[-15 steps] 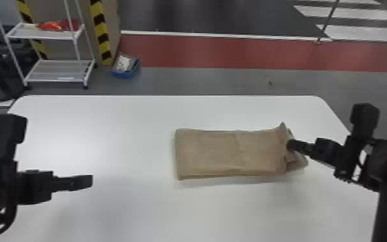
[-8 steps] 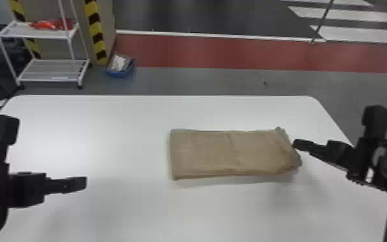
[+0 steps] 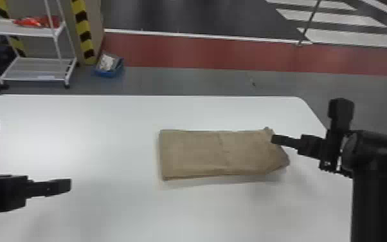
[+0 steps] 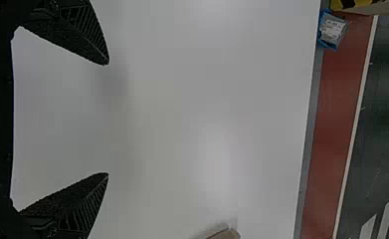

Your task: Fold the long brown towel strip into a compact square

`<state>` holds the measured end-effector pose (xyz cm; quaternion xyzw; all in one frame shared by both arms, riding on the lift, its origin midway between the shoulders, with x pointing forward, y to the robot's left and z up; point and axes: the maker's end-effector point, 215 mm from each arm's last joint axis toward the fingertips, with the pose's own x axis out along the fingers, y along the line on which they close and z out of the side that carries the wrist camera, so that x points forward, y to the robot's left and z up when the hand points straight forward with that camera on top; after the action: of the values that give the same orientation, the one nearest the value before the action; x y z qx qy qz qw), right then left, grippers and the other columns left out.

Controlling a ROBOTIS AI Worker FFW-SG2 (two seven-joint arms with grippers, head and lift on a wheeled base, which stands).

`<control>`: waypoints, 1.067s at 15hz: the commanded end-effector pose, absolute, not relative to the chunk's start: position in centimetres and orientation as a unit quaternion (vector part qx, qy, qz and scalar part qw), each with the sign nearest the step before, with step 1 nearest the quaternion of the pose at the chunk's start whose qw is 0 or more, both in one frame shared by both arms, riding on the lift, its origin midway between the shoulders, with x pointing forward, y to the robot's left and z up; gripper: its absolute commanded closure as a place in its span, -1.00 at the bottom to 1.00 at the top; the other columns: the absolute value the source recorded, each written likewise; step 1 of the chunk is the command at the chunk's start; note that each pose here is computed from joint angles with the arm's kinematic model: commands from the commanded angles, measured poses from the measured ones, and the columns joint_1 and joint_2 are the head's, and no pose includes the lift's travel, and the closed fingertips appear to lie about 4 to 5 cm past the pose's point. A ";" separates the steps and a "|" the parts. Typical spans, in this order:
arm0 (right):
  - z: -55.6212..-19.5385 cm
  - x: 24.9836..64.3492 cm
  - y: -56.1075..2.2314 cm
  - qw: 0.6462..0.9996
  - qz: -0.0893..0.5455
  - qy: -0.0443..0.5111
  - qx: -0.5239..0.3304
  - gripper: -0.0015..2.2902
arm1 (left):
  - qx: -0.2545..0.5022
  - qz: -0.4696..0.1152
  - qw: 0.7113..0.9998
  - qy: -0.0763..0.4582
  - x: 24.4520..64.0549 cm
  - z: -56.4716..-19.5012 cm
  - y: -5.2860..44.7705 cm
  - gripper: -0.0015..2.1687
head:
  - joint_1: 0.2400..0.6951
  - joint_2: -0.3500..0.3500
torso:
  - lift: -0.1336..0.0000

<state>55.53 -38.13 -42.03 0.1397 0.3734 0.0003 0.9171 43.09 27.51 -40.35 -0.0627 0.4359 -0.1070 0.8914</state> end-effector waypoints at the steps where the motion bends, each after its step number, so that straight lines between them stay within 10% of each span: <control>1: -42.6 56.4 -36.7 0.916 0.007 0.382 0.121 -0.92 | -0.065 -0.102 0.892 0.436 43.0 -40.4 28.0 -0.92 | 1.00 -0.36 | -0.91; 14: -46.0 55.6 -35.8 0.906 0.011 0.410 0.106 -0.74 | -0.069 -0.101 0.907 0.402 42.6 -37.5 28.3 -0.92 | 1.00 -0.27 | -0.91; 16: -46.2 55.4 -35.8 0.905 0.012 0.411 0.109 -0.64 | -0.056 -0.110 0.938 0.323 44.2 -34.5 28.0 -0.92 | 1.00 -0.25 | -0.91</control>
<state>55.58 -35.80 -46.03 0.1064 0.4102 0.0115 0.9057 43.04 28.32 -36.87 -0.0651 0.3840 -0.1005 0.9155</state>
